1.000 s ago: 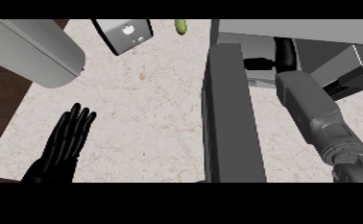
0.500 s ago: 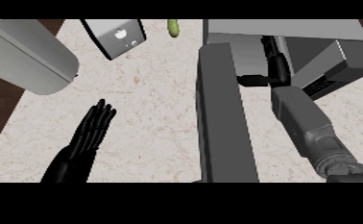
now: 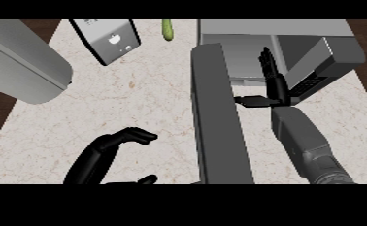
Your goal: Pick up the milk, place it into the microwave and close the microwave
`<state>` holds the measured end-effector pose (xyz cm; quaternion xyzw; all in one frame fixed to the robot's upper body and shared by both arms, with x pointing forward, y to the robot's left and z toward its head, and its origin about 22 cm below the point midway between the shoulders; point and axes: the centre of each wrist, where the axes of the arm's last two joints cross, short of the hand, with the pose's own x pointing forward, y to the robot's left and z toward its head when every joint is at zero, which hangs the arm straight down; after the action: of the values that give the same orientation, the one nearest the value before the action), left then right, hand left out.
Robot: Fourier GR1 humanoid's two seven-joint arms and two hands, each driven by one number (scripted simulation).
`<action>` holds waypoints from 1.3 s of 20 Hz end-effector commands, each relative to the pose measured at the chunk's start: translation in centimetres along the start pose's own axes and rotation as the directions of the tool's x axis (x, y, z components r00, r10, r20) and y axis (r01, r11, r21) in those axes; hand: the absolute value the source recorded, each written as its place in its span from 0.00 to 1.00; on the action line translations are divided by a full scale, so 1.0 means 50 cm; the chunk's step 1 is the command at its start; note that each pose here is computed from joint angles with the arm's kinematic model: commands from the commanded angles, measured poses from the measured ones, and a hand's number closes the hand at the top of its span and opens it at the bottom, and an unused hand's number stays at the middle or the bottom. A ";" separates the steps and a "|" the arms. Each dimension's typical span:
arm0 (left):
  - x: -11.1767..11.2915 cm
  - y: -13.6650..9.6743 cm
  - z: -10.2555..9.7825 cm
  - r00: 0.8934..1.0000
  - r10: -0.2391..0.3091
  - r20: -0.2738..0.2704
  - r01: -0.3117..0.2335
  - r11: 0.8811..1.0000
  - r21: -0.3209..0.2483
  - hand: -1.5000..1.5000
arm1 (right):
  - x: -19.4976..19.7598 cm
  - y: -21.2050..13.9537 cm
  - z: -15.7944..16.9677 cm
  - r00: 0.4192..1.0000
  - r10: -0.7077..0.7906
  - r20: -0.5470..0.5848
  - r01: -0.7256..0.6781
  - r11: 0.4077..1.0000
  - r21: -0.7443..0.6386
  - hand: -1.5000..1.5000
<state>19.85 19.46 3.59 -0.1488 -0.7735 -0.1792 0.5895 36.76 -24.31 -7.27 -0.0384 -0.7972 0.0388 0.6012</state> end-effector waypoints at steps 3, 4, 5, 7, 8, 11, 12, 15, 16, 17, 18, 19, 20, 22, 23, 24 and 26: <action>-0.036 -0.059 -0.053 0.999 -0.033 -0.024 0.031 0.997 -0.069 1.00 | -0.035 -0.019 0.066 0.999 -0.041 0.022 0.040 0.998 0.044 0.00; -0.031 -0.045 -0.028 0.999 -0.006 -0.053 0.002 0.997 -0.074 1.00 | -0.038 -0.030 0.076 0.999 -0.048 0.027 0.047 0.998 0.037 0.00; -0.008 -0.044 -0.071 0.997 -0.006 -0.072 0.000 0.996 -0.089 1.00 | -0.044 -0.045 0.092 0.999 -0.041 0.028 0.039 0.998 0.044 0.00; -0.072 0.009 -0.075 0.997 -0.040 -0.062 0.036 0.997 -0.063 1.00 | -0.045 -0.075 0.107 0.999 -0.046 0.006 0.045 0.997 0.060 0.00; -0.096 -0.033 -0.058 0.996 -0.063 -0.071 0.057 0.995 -0.083 1.00 | -0.032 -0.031 0.083 0.999 -0.035 0.013 0.034 0.998 0.052 0.00; -0.086 -0.060 -0.125 0.982 -0.149 -0.119 0.125 0.974 -0.189 1.00 | -0.030 -0.046 0.093 0.999 -0.040 0.020 0.038 0.996 0.080 0.00; -0.122 -0.063 -0.093 0.981 -0.126 -0.150 0.092 0.972 -0.218 1.00 | -0.039 -0.074 0.123 0.999 -0.036 0.023 0.033 0.993 0.110 0.00; -0.115 -0.090 -0.112 0.981 -0.107 -0.162 0.058 0.957 -0.283 1.00 | -0.037 -0.116 0.169 0.999 -0.037 0.022 0.035 0.997 0.075 0.00; -0.139 -0.122 -0.114 0.979 -0.113 -0.169 0.059 0.953 -0.296 1.00 | -0.030 -0.102 0.162 0.999 -0.023 0.043 0.019 0.997 0.080 0.00; -0.133 -0.118 -0.132 0.979 -0.110 -0.169 0.053 0.949 -0.310 1.00 | -0.037 -0.115 0.202 0.998 -0.038 0.057 0.034 0.996 0.078 0.00; -0.151 -0.113 -0.132 0.976 -0.131 -0.174 0.075 0.952 -0.296 1.00 | -0.020 -0.119 0.193 0.997 -0.035 0.068 0.030 0.997 0.074 0.00; -0.156 -0.174 -0.105 0.975 -0.140 -0.173 0.078 0.944 -0.322 1.00 | -0.011 -0.121 0.191 0.998 -0.016 0.059 0.011 0.997 0.075 0.00; -0.164 -0.157 -0.115 0.980 -0.101 -0.173 0.038 0.942 -0.334 1.00 | -0.013 -0.109 0.223 0.998 -0.032 0.060 0.027 0.996 0.084 0.00; -0.174 -0.206 -0.107 0.980 -0.073 -0.185 0.002 0.933 -0.359 1.00 | 0.003 -0.151 0.241 0.997 -0.027 0.077 0.022 0.998 0.066 0.00; -0.169 -0.206 -0.121 0.981 -0.088 -0.175 0.011 0.917 -0.399 1.00 | 0.010 -0.132 0.250 0.997 -0.049 0.058 0.044 0.996 0.081 0.00; -0.170 -0.211 -0.118 0.979 -0.094 -0.181 0.013 0.914 -0.406 1.00 | 0.045 -0.145 0.223 0.996 -0.029 0.088 0.025 0.998 0.052 0.00; -0.184 -0.236 -0.116 0.977 -0.144 -0.159 0.067 0.908 -0.414 1.00 | 0.063 -0.174 0.260 0.994 -0.036 0.099 0.033 0.999 0.038 0.00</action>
<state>23.05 8.09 -3.87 -0.2096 -0.6764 -0.3485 0.6141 25.60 -31.67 -8.47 -0.0092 -0.8203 0.0514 0.5695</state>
